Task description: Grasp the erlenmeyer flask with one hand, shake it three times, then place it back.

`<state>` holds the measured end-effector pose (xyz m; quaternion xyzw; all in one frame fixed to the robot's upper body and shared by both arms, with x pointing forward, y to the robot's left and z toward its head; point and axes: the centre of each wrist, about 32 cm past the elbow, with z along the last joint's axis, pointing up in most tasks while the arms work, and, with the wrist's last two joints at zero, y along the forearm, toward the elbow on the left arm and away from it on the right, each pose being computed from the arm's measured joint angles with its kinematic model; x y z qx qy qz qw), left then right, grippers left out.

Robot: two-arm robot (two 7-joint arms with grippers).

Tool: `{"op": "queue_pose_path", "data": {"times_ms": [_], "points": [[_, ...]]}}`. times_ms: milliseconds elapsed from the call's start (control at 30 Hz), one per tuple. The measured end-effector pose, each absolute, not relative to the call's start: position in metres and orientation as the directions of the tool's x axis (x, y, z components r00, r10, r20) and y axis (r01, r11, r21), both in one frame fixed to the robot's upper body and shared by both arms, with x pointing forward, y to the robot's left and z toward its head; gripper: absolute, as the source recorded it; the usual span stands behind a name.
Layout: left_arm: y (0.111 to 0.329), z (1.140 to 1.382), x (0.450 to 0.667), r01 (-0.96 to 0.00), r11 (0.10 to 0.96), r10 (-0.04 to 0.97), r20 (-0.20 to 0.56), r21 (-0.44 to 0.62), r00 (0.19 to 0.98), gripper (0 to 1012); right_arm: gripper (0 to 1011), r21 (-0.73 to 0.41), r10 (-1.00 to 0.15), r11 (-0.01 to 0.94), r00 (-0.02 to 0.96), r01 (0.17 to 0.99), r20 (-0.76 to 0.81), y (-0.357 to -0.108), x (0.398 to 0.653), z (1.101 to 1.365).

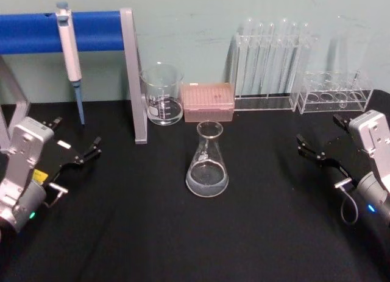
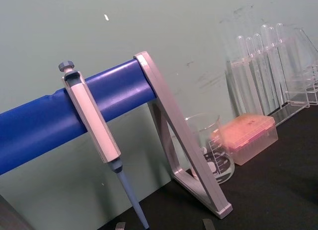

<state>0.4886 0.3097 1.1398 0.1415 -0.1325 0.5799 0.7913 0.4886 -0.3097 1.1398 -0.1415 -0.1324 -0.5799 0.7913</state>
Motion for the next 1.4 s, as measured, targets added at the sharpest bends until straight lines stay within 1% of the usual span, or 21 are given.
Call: {"op": "queue_pose_path", "data": {"times_ms": [967, 1233, 1400], "points": [[0.3097, 1.1398, 0.4886, -0.955, 0.287, 0.880, 0.374, 0.070, 0.292, 1001, 1003, -0.070, -0.880, 0.287, 0.292, 0.955, 0.374, -0.3096, 0.4886, 1.1398], [0.3097, 1.1398, 0.4886, -0.955, 0.287, 0.880, 0.374, 0.070, 0.292, 1001, 1003, -0.066, -0.882, 0.322, 0.324, 0.945, 0.341, -0.3123, 0.4872, 1.1427], [0.3097, 1.1398, 0.4886, -0.955, 0.287, 0.880, 0.374, 0.070, 0.292, 1001, 1003, -0.059, -0.876, 0.368, 0.367, 0.928, 0.313, -0.3140, 0.4863, 1.1463]]}}
